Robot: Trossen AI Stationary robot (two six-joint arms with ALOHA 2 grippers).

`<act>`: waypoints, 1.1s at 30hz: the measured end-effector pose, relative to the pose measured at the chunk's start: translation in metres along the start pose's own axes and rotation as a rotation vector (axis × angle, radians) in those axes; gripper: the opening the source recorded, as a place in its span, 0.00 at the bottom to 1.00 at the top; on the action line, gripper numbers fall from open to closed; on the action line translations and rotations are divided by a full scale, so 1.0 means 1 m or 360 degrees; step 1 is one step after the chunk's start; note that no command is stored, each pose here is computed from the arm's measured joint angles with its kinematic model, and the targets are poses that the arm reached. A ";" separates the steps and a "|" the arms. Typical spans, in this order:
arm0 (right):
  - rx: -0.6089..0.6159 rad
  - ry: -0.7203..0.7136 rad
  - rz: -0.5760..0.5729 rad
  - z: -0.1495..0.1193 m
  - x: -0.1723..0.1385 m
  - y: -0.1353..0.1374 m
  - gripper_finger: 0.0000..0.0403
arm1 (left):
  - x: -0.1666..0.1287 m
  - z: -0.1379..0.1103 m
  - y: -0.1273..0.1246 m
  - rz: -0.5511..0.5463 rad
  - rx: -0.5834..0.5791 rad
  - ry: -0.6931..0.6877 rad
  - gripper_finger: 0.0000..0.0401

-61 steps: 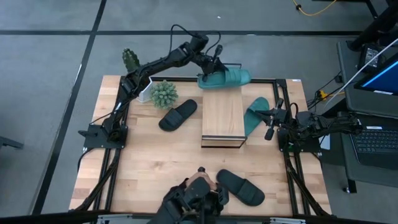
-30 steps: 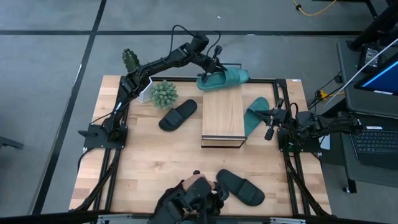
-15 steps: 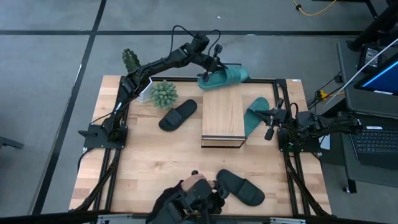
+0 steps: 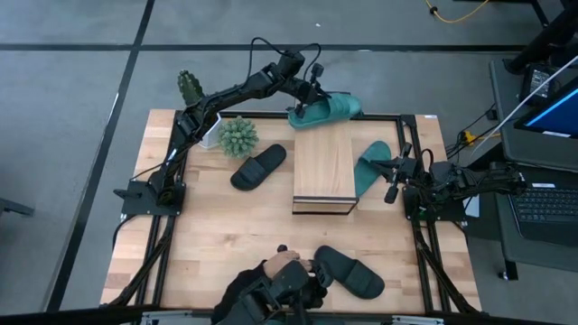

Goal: Pick and place slides into the shelf
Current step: Put the bottom green slide on the shelf

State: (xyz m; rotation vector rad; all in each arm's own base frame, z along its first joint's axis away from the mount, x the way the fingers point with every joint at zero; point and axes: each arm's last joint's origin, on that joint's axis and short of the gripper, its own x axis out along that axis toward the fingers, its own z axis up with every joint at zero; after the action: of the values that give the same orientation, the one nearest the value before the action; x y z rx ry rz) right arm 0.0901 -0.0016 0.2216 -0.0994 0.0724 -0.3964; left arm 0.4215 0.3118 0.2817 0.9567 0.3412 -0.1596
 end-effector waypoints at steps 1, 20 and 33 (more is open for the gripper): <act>0.0000 0.0000 0.0000 0.000 0.000 0.000 0.06 | 0.000 0.000 0.001 0.0010 0.0008 0.0002 0.05; 0.0000 0.0000 0.0000 0.000 0.000 0.000 0.06 | 0.003 0.005 0.001 0.0035 -0.0058 -0.0016 0.07; 0.0000 0.0000 0.0001 0.000 0.000 0.000 0.06 | 0.003 0.005 0.002 0.0045 -0.0085 0.0003 0.39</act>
State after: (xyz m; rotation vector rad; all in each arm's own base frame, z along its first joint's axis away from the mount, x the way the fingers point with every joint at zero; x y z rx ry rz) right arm 0.0901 -0.0016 0.2215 -0.0996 0.0727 -0.3958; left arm 0.4253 0.3091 0.2845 0.9084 0.3320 -0.1229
